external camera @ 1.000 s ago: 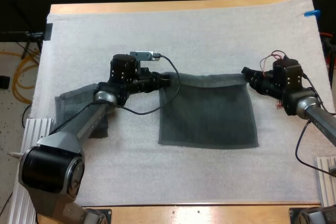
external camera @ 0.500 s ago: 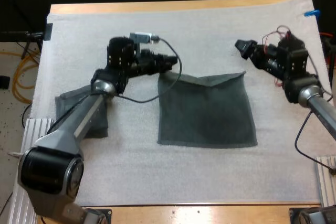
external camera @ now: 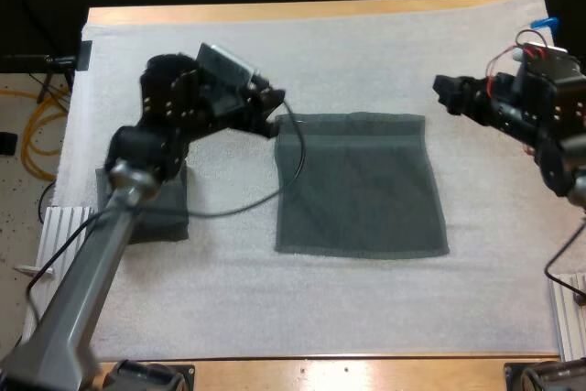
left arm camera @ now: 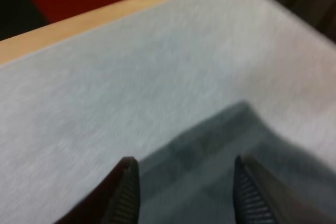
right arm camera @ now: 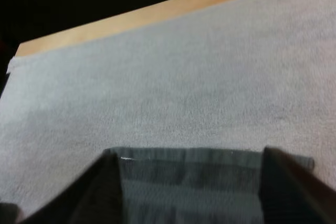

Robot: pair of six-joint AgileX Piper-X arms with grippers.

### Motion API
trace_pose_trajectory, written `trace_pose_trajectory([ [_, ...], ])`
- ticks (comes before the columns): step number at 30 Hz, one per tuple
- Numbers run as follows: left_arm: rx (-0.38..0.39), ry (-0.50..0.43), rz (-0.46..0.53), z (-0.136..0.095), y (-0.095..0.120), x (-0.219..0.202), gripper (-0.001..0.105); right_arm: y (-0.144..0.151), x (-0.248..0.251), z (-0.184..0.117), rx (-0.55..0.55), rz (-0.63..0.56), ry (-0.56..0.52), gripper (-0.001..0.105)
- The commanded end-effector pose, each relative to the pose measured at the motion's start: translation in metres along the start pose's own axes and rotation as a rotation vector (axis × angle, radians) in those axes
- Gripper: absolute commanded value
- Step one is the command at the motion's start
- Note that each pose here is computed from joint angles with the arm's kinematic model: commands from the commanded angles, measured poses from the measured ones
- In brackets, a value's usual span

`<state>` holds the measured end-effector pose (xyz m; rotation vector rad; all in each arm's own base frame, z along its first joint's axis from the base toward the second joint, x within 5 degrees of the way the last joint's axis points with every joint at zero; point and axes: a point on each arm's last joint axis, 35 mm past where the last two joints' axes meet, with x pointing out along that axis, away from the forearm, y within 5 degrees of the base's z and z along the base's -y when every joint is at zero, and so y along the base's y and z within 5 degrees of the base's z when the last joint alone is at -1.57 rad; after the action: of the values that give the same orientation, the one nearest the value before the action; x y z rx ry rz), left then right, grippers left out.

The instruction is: Pick towel from pile fold and stack

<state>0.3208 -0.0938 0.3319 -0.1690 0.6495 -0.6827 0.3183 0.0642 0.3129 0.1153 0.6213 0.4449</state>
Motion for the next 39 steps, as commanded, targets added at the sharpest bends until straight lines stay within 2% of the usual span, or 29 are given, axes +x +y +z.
trace_pose_trajectory([
  [1,0.025,0.033,0.019,-0.002,-0.008,-0.014,0.042,0.006,-0.014,0.002,-0.016,0.002,0.019,0.046],
  [4,0.011,0.073,0.021,-0.006,-0.019,-0.036,0.042,0.012,-0.034,-0.003,-0.039,0.001,0.073,0.046],
  [7,-0.015,0.119,0.025,-0.013,-0.028,-0.052,0.042,0.017,-0.052,-0.012,-0.032,-0.001,0.148,0.058],
  [10,-0.096,0.212,0.034,-0.025,-0.033,-0.064,0.042,0.021,-0.067,-0.024,0.001,-0.013,0.253,0.069],
  [12,-0.146,0.286,0.04,-0.036,-0.033,-0.066,0.042,0.022,-0.073,-0.031,-0.003,-0.028,0.311,0.07],
  [14,-0.198,0.383,0.049,-0.053,-0.031,-0.065,0.042,0.021,-0.077,-0.039,-0.024,-0.06,0.379,0.07],
  [18,-0.254,0.494,0.055,-0.084,-0.025,-0.056,0.042,0.018,-0.077,-0.053,-0.04,-0.105,0.447,0.07],
  [20,-0.299,0.568,0.061,-0.109,-0.019,-0.05,0.042,0.016,-0.074,-0.064,-0.033,-0.115,0.48,0.07],
  [21,-0.314,0.592,0.064,-0.118,-0.017,-0.048,0.044,0.015,-0.072,-0.069,-0.029,-0.115,0.494,0.07],
  [22,-0.358,0.654,0.073,-0.141,-0.013,-0.045,0.053,0.013,-0.068,-0.081,-0.021,-0.114,0.525,0.07],
  [23,-0.377,0.674,0.078,-0.15,-0.011,-0.043,0.056,0.012,-0.066,-0.084,-0.017,-0.114,0.532,0.07],
  [26,-0.457,0.751,0.099,-0.185,-0.006,-0.04,0.059,0.007,-0.057,-0.11,0.026,-0.112,0.575,0.07],
  [30,-0.476,0.775,0.104,-0.202,-0.003,-0.038,0.059,0.003,-0.049,-0.14,0.081,-0.12,0.621,0.07],
  [36,-0.437,0.691,0.095,-0.195,-0.001,-0.032,0.059,-0.003,-0.03,-0.181,0.22,-0.057,0.664,0.07],
  [39,-0.458,0.664,0.099,-0.193,0.0,-0.03,0.058,-0.006,-0.018,-0.189,0.257,-0.009,0.667,0.07],
])
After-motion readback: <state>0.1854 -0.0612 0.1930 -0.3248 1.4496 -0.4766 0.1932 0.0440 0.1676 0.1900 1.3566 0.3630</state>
